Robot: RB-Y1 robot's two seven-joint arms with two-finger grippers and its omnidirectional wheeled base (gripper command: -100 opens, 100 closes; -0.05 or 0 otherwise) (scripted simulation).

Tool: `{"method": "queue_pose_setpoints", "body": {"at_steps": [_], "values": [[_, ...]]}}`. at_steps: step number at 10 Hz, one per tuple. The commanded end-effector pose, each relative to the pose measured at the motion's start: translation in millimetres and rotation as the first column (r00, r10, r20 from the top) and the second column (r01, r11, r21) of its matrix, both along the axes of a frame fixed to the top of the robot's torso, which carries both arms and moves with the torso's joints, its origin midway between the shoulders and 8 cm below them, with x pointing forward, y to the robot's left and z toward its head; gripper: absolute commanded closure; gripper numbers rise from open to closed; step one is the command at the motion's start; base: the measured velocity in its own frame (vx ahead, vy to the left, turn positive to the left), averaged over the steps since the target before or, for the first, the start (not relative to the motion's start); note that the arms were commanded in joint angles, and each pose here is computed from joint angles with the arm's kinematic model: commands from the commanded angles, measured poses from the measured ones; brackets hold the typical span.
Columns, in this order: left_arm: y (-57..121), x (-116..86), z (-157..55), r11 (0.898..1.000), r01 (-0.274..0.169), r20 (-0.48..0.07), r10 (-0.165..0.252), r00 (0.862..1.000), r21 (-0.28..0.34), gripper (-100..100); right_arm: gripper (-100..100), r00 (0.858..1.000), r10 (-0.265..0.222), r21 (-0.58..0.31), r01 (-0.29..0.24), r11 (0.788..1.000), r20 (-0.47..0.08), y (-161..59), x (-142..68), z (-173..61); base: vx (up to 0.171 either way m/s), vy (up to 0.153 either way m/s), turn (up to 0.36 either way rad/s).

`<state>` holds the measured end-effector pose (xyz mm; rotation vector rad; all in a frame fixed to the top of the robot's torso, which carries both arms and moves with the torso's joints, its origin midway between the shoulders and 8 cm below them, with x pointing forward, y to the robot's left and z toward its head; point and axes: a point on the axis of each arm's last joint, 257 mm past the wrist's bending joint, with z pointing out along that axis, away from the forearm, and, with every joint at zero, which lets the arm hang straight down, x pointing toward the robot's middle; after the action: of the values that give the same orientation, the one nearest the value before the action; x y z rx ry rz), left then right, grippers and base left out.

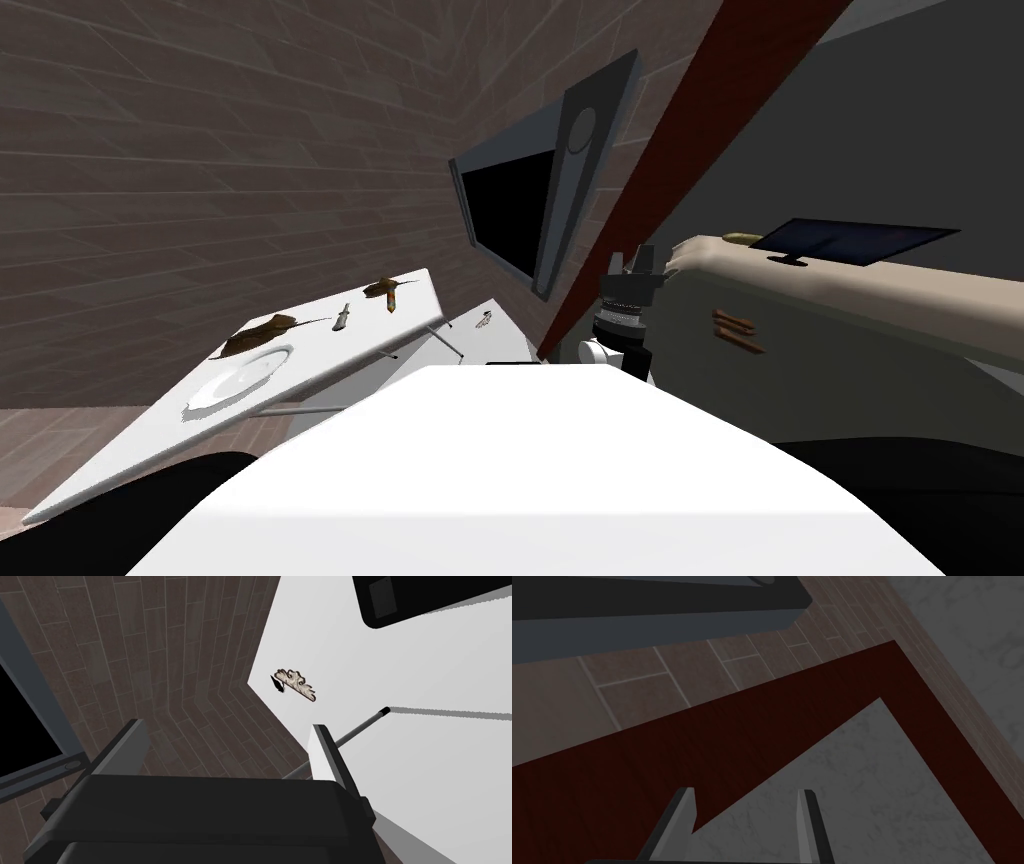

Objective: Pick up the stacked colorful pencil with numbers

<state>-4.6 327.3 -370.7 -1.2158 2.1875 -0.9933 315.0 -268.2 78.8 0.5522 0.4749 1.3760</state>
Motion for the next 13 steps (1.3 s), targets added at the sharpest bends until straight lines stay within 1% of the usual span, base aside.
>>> {"method": "queue_pose_setpoints", "body": {"at_steps": [1,2,3,4,5,6,7,8,9,10,11,12,13], "values": [[18.2,-32,-7,1.0,-0.006,-0.095,0.007,0.995,0.008,-100,0,1.0,0.0,0.0,0.0,1.0,0.0,0,0,0,0.041,-0.061,-0.285],[26.1,-39,-10,1.0,-0.003,-0.113,0.005,0.994,0.024,-100,0,1.0,0.0,0.0,0.0,1.0,0.0,0,0,0,0.033,-0.031,-0.15],[26.1,-39,-10,1.0,-0.003,-0.113,0.005,0.994,0.024,-100,0,1.0,0.0,0.0,0.0,1.0,0.0,0,0,0,0.011,-0.005,0.003],[44.0,-64,-11,0.999,-0.009,-0.187,0.016,0.982,0.036,-100,0,1.0,0.0,0.0,0.0,1.0,0.0,0,0,0,0.025,-0.026,-0.263],[60.9,-86,-11,0.998,-0.028,-0.251,0.039,0.967,0.048,-100,0,1.0,0.0,0.0,0.0,1.0,0.0,0,0,0,0.063,-0.034,-0.426],[69.5,-92,-11,0.998,-0.018,-0.267,0.034,0.963,0.065,-100,0,1.0,0.0,0.0,0.0,1.0,0.0,0,0,0,0.058,-0.024,-0.266],[92.7,-115,-9,0.996,-0.026,-0.333,0.054,0.941,0.09,-100,0,1.0,0.0,0.0,0.0,1.0,0.0,0,0,0,0.075,-0.018,-0.319],[111.3,-132,-5,0.993,-0.04,-0.383,0.079,0.921,0.109,-100,0,1.0,0.0,0.0,0.0,1.0,0.0,0,0,0,0.098,-0.007,-0.43],[116.5,-135,-5,0.992,-0.034,-0.39,0.078,0.918,0.118,-100,0,1.0,0.0,0.0,0.0,1.0,0.0,0,0,0,0.069,0.015,-0.234],[140.7,-151,1,0.988,-0.042,-0.439,0.104,0.893,0.149,-100,0,1.0,0.0,0.0,0.0,1.0,0.0,0,0,0,0.063,0.028,-0.364],[140.7,-151,1,0.988,-0.042,-0.439,0.104,0.893,0.149,-100,0,1.0,0.0,0.0,0.0,1.0,0.0,0,0,0,0.051,0.042,-0.162],[164.1,-164,7,0.982,-0.051,-0.478,0.132,0.869,0.18,-100,0,1.0,0.0,0.0,0.0,1.0,0.0,0,0,0,0.061,0.058,-0.244],[184.7,-172,14,0.977,-0.061,-0.506,0.16,0.848,0.206,-100,0,1.0,0.0,0.0,0.0,1.0,0.0,0,0,0,0.08,0.082,-0.358]]}}
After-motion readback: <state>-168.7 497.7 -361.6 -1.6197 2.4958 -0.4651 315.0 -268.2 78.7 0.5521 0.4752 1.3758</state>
